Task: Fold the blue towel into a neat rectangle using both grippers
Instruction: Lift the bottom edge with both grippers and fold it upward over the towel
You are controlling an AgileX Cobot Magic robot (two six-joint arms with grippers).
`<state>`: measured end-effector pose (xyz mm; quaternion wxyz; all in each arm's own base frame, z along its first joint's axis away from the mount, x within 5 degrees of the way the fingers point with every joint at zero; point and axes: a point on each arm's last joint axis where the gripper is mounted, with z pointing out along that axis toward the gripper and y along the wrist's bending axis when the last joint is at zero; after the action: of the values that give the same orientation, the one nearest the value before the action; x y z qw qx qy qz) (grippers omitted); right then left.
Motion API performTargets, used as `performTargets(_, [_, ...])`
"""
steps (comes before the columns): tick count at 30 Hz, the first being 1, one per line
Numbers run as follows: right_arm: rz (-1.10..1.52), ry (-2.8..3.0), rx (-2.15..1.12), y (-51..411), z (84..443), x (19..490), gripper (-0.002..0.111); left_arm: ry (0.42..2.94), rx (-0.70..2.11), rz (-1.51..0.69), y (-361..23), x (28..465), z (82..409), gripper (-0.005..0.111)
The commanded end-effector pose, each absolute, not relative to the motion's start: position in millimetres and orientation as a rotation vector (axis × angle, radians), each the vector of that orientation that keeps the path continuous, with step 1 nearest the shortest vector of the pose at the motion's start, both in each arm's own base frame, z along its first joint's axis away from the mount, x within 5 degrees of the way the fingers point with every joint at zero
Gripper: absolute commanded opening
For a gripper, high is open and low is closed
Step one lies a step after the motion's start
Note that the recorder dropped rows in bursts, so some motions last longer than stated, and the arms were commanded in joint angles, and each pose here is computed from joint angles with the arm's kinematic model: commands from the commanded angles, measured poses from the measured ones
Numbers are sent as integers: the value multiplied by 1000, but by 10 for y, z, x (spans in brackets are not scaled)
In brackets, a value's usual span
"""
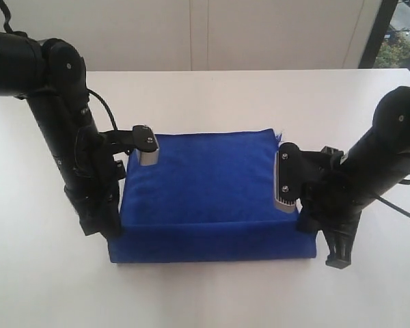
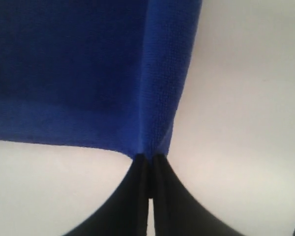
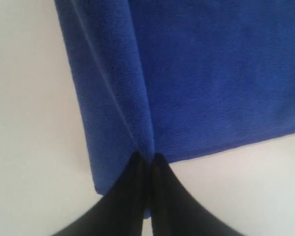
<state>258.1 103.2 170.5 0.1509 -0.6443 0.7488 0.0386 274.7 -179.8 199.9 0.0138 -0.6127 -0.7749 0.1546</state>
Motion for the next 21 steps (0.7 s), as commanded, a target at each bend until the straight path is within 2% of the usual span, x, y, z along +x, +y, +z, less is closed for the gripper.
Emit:
performTargets(1, [51, 2118, -1792, 1028, 1743, 2638, 2, -2503, -1867, 398, -1787, 2796, 2012, 0])
performTargets(21, [-162, 1980, -1598, 1030, 1847, 2873, 2, -2751, -1930, 193, -1816, 3062, 2089, 0])
